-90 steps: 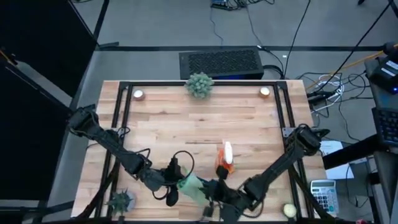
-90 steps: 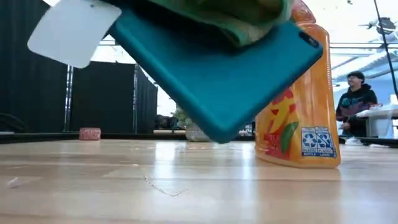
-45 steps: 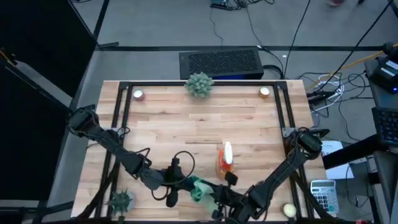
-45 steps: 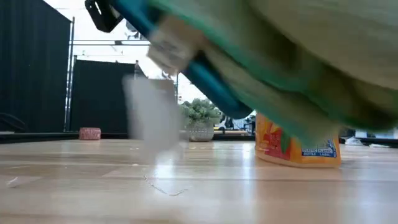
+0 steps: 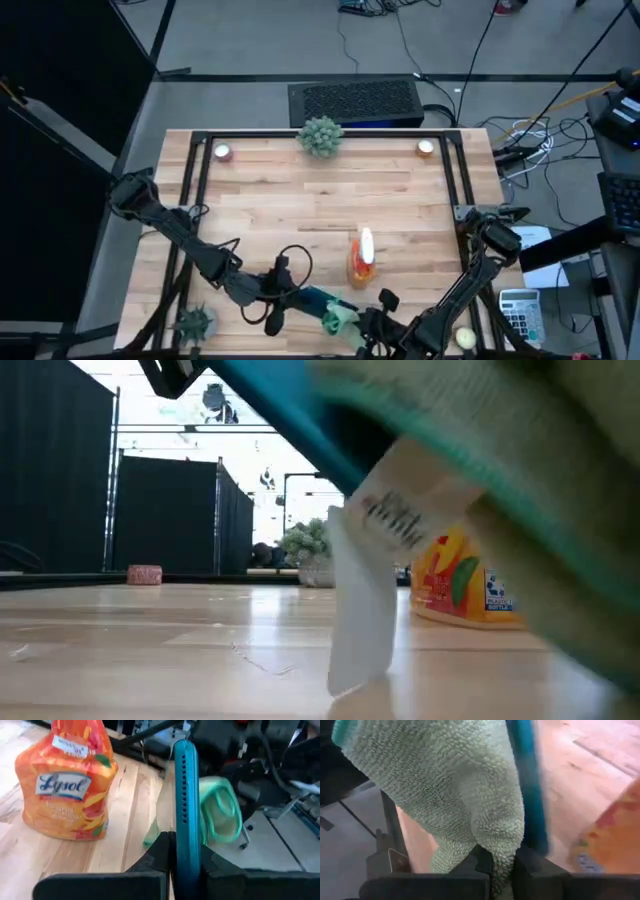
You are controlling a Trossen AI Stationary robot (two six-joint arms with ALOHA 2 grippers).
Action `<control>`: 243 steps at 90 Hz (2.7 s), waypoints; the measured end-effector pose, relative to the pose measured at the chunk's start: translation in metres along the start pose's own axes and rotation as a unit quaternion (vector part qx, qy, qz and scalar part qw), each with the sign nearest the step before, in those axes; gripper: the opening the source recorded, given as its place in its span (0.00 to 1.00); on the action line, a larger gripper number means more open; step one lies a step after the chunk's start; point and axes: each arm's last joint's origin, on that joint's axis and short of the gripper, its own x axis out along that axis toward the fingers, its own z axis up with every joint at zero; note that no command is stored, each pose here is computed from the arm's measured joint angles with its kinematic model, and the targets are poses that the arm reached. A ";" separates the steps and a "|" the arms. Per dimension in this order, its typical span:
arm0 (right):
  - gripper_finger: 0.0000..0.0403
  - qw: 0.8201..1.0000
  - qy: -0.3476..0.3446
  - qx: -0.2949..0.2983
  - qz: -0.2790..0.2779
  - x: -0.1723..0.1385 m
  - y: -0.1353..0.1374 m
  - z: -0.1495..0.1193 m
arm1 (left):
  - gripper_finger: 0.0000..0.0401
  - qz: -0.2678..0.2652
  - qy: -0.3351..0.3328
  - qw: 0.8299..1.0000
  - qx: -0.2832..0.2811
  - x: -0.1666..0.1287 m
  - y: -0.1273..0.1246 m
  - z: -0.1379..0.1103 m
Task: Apply microfiber cloth
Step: Wipe the back of the cellphone with a microfiber cloth
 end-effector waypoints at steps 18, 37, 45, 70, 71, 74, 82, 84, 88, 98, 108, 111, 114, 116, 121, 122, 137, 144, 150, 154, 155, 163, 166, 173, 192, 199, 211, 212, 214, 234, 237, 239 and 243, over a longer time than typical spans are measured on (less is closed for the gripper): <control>0.02 0.999 -0.031 -0.014 0.037 0.024 0.011 0.017 | 0.02 0.004 -0.015 1.000 -0.014 0.000 -0.001 0.002; 0.02 0.994 -0.085 -0.039 0.061 0.045 0.015 0.048 | 0.02 0.007 -0.016 1.000 -0.015 0.000 -0.001 0.002; 0.02 0.993 -0.090 -0.038 0.062 0.054 0.012 0.058 | 0.02 0.013 -0.015 1.000 -0.013 0.000 0.000 0.002; 0.02 0.996 -0.049 -0.038 0.065 0.059 0.005 0.062 | 0.02 0.023 -0.017 0.999 0.016 -0.001 -0.001 0.000; 0.02 0.996 -0.046 -0.039 0.063 0.058 0.004 0.061 | 0.02 0.023 -0.016 0.999 0.016 -0.001 -0.001 0.000; 0.02 0.997 -0.037 -0.039 0.058 0.054 0.003 0.059 | 0.02 0.023 -0.015 0.999 0.017 -0.001 -0.001 0.000; 0.02 0.998 -0.011 -0.038 0.042 0.042 -0.002 0.054 | 0.02 0.025 -0.009 0.999 0.021 -0.002 -0.001 -0.002; 0.02 0.999 -0.006 -0.038 0.038 0.039 -0.003 0.053 | 0.02 0.024 -0.008 0.999 0.021 -0.002 -0.001 -0.002; 0.02 0.999 0.003 -0.038 0.031 0.034 -0.004 0.048 | 0.02 0.023 -0.008 0.999 0.021 -0.002 -0.001 -0.002; 0.02 0.999 0.023 -0.044 0.015 0.026 -0.006 0.037 | 0.02 0.021 -0.007 1.000 0.020 -0.002 -0.001 -0.002; 0.02 0.998 0.048 -0.046 -0.004 0.020 -0.011 0.028 | 0.02 0.021 -0.006 1.000 0.021 -0.002 -0.001 -0.002; 0.02 0.998 0.052 -0.046 -0.009 0.019 -0.013 0.026 | 0.02 0.021 -0.006 1.000 0.021 -0.002 -0.001 -0.002; 0.02 0.997 0.056 -0.045 -0.013 0.018 -0.013 0.025 | 0.02 0.021 -0.006 1.000 0.021 -0.002 -0.001 -0.002; 0.02 0.997 0.058 -0.044 -0.016 0.017 -0.014 0.024 | 0.02 0.021 -0.006 1.000 0.021 -0.002 -0.001 -0.002; 0.02 0.997 0.062 -0.040 -0.020 0.016 -0.015 0.023 | 0.02 0.021 -0.006 1.000 0.021 -0.002 -0.001 -0.002; 0.02 0.997 0.062 -0.039 -0.020 0.016 -0.015 0.023 | 0.02 0.021 -0.006 1.000 0.021 -0.002 -0.001 -0.002; 0.02 0.999 0.042 -0.022 -0.004 0.014 -0.013 0.033 | 0.02 0.020 -0.006 1.000 0.020 -0.002 -0.001 -0.002; 0.02 1.000 0.000 -0.025 0.006 0.005 -0.007 0.053 | 0.02 0.014 -0.006 1.000 0.017 -0.002 -0.002 -0.002; 0.02 0.999 -0.045 -0.029 0.000 -0.003 -0.002 0.073 | 0.02 0.013 -0.006 1.000 0.015 -0.002 -0.002 -0.002; 0.02 0.997 -0.070 -0.035 -0.006 -0.007 0.000 0.085 | 0.02 0.011 -0.008 1.000 0.012 -0.002 -0.002 -0.001; 0.02 0.996 -0.075 -0.037 -0.007 -0.008 0.001 0.087 | 0.02 0.011 -0.009 1.000 0.012 -0.002 -0.002 -0.001; 0.02 0.993 -0.104 -0.055 -0.020 -0.010 0.004 0.108 | 0.02 0.009 -0.008 1.000 0.012 -0.002 -0.003 -0.001; 0.02 0.992 -0.114 -0.054 -0.024 -0.009 0.004 0.116 | 0.02 0.009 -0.006 1.000 0.013 -0.002 -0.003 -0.001; 0.02 0.990 -0.129 -0.057 -0.026 -0.004 0.004 0.127 | 0.02 0.010 -0.004 1.000 0.013 -0.002 -0.002 -0.002; 0.02 0.993 -0.100 -0.061 -0.021 -0.002 0.002 0.121 | 0.02 0.012 0.000 1.000 0.016 -0.002 -0.003 -0.004; 0.02 0.995 -0.082 -0.055 -0.024 -0.005 0.002 0.111 | 0.02 0.011 -0.003 1.000 0.017 -0.002 -0.003 -0.003; 0.02 0.996 -0.056 -0.057 -0.032 -0.014 0.001 0.091 | 0.02 0.006 -0.012 1.000 0.015 -0.002 -0.004 -0.001; 0.02 0.996 -0.054 -0.057 -0.033 -0.015 0.001 0.090 | 0.02 0.005 -0.013 1.000 0.015 -0.002 -0.005 -0.001; 0.02 0.997 -0.048 -0.056 -0.034 -0.017 0.001 0.087 | 0.02 0.005 -0.013 1.000 0.015 -0.002 -0.005 -0.001; 0.02 0.998 -0.011 -0.043 -0.051 -0.027 -0.002 0.060 | 0.02 -0.003 -0.018 1.000 0.015 -0.004 -0.007 0.003; 0.02 0.998 -0.009 -0.041 -0.053 -0.026 -0.002 0.054 | 0.02 -0.003 -0.019 1.000 0.014 -0.004 -0.007 0.003; 0.02 0.998 -0.007 -0.040 -0.055 -0.025 -0.002 0.050 | 0.02 -0.003 -0.019 1.000 0.014 -0.004 -0.007 0.003; 0.02 0.998 -0.001 -0.037 -0.057 -0.023 -0.002 0.042 | 0.02 -0.004 -0.019 1.000 0.014 -0.004 -0.007 0.004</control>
